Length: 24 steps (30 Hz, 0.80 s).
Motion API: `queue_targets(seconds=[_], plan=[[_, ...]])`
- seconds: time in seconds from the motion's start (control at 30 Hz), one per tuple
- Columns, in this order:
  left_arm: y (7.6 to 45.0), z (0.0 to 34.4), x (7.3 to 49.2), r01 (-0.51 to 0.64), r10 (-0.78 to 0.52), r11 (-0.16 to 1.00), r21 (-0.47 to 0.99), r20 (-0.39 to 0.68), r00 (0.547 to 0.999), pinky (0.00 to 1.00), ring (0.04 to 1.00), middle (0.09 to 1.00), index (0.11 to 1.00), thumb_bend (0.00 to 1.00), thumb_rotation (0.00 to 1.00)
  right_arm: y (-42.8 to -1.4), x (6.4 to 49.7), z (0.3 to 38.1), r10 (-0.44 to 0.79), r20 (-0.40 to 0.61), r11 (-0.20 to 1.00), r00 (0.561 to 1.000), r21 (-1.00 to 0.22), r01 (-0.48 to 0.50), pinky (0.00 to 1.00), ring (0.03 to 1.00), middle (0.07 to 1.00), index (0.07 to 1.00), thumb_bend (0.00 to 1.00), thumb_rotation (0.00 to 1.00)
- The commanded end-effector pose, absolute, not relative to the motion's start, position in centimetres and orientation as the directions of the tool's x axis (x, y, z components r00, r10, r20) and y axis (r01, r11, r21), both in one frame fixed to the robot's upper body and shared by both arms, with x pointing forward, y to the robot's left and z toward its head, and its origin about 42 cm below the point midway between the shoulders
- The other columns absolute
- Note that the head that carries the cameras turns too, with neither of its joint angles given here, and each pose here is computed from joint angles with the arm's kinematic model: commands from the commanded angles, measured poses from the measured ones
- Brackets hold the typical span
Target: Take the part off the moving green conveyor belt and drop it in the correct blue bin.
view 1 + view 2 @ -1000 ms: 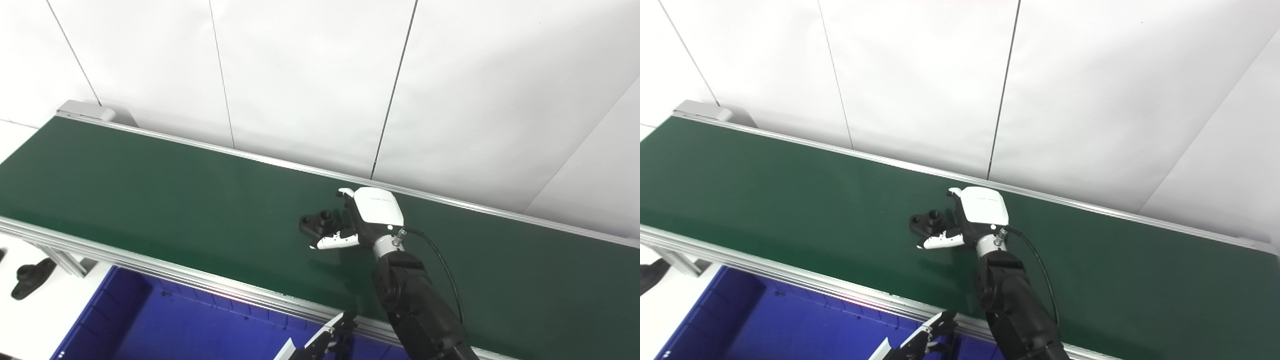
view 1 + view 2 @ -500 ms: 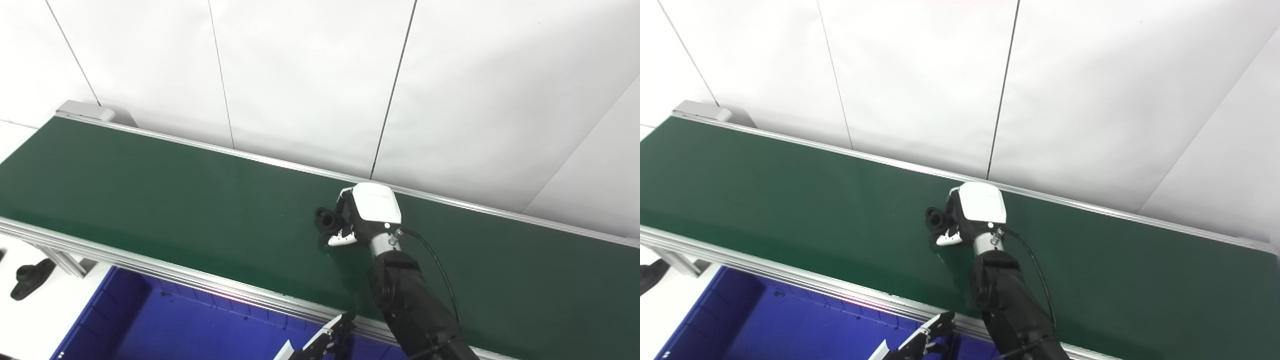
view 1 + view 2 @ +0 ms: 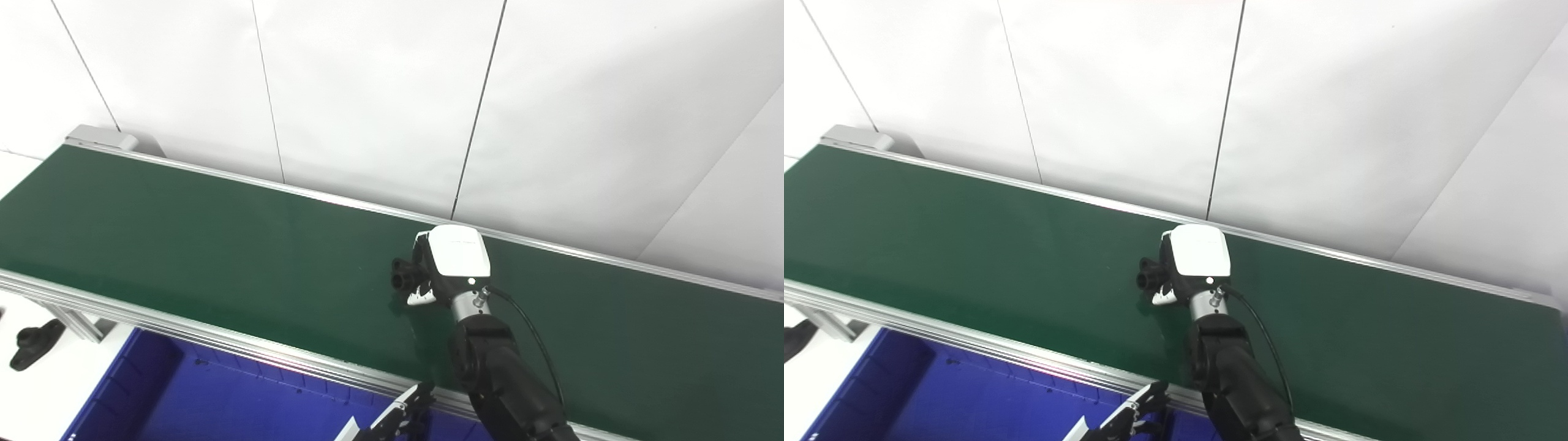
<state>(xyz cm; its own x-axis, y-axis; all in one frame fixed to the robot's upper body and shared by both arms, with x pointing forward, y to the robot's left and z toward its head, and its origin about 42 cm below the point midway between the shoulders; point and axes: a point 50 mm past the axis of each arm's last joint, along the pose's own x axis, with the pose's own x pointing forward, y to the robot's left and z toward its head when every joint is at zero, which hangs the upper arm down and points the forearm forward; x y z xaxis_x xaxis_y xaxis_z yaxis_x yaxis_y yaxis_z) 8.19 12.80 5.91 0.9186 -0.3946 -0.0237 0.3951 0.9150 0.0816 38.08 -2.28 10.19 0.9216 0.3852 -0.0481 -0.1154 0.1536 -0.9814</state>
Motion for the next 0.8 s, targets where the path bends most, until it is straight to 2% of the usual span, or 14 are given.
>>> queue_targets(seconds=[0.0,0.3,0.4,0.6,0.77], plan=[[12.4,6.9,7.9,0.4,-0.401,0.914,0.064,0.001,0.916,0.83,0.928,0.931,0.951,0.88,0.61,-1.6,35.9,7.6,0.41,-0.16,0.132,0.898,-0.964,-0.232,0.09,0.151,0.235,0.483,0.51,0.11],[12.7,6.9,8.1,0.398,-0.4,0.914,0.075,0.004,0.917,0.83,0.929,0.933,0.956,0.88,0.6,-2.7,35.2,8.4,0.391,-0.085,0.273,0.916,-0.94,-0.203,0.11,0.172,0.259,0.485,0.51,0.13],[12.9,6.9,8.2,0.394,-0.396,0.917,0.066,0.008,0.918,0.85,0.933,0.933,0.956,0.87,0.59,-3.1,35.0,9.8,0.371,-0.044,0.347,0.928,-0.92,-0.183,0.12,0.169,0.255,0.488,0.5,0.14],[13.6,7.0,8.3,0.397,-0.398,0.916,0.067,0.001,0.918,0.86,0.936,0.933,0.962,0.86,0.6,-4.0,34.1,12.4,0.352,0.032,0.429,0.936,-0.894,-0.131,0.14,0.19,0.273,0.49,0.5,0.14],[14.1,7.0,8.4,0.393,-0.394,0.918,0.056,0.005,0.919,0.86,0.939,0.939,0.971,0.87,0.62,-4.7,33.1,14.5,0.343,0.103,0.488,0.934,-0.869,-0.084,0.12,0.173,0.251,0.49,0.5,0.14]])
